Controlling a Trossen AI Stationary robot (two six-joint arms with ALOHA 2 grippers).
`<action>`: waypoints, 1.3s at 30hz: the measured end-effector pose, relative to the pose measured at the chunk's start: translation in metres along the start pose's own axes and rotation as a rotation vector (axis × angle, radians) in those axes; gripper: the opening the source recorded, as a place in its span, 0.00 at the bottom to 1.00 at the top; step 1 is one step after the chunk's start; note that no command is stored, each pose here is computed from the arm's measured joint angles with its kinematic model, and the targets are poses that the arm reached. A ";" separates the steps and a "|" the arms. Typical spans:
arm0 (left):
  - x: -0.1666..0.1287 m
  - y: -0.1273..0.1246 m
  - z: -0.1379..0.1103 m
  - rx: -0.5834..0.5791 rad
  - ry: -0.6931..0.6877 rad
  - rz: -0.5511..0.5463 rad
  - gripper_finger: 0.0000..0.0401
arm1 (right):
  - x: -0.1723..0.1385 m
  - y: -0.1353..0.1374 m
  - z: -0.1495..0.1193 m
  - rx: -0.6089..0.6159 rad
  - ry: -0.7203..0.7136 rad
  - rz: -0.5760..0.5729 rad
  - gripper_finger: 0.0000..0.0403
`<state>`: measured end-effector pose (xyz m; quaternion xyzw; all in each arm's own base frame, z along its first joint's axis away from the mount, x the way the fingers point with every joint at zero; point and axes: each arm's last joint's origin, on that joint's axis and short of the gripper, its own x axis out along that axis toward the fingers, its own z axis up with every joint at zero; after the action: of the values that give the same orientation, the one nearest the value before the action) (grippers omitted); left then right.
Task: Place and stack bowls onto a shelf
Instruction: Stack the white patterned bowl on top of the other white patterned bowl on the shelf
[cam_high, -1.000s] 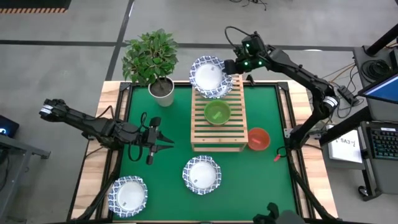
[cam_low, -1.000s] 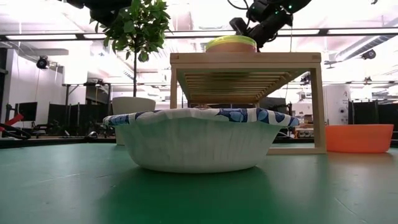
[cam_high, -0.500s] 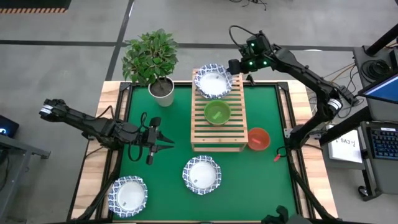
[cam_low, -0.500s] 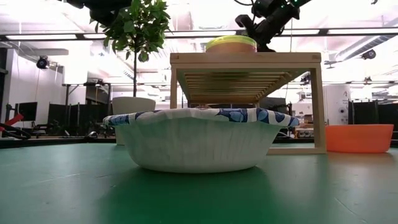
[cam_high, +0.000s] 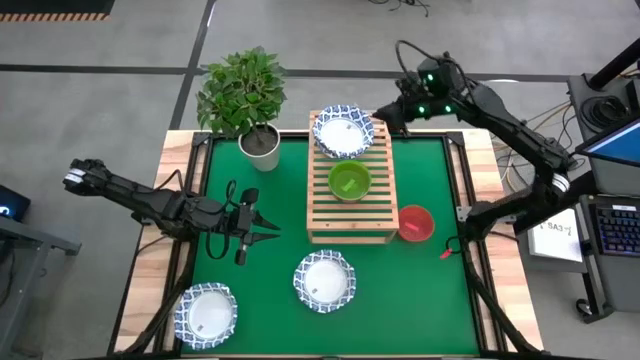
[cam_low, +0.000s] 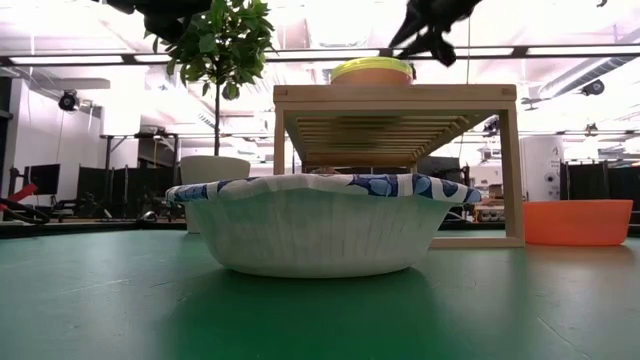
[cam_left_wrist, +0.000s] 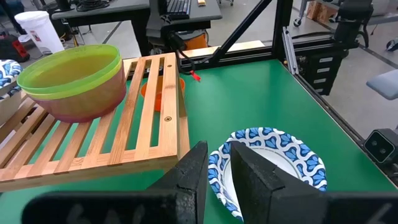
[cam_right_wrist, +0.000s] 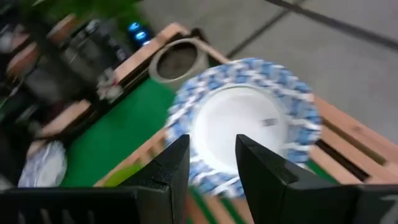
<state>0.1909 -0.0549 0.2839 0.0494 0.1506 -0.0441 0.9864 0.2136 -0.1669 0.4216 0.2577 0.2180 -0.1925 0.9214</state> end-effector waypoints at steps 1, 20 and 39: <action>0.000 0.000 0.000 -0.003 0.000 0.000 0.13 | -0.003 0.008 -0.005 -0.034 0.000 0.016 0.29; 0.001 -0.001 -0.008 -0.247 0.034 0.002 0.13 | -0.007 0.092 -0.170 -0.457 -0.147 0.470 0.26; 0.040 -0.025 -0.047 -0.448 0.200 -0.046 0.13 | 0.003 0.117 -0.258 -0.425 0.053 0.652 0.26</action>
<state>0.2128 -0.0777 0.2255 -0.1698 0.2544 -0.0267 0.9517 0.1928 0.0694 0.2666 0.1219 0.1834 0.1667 0.9611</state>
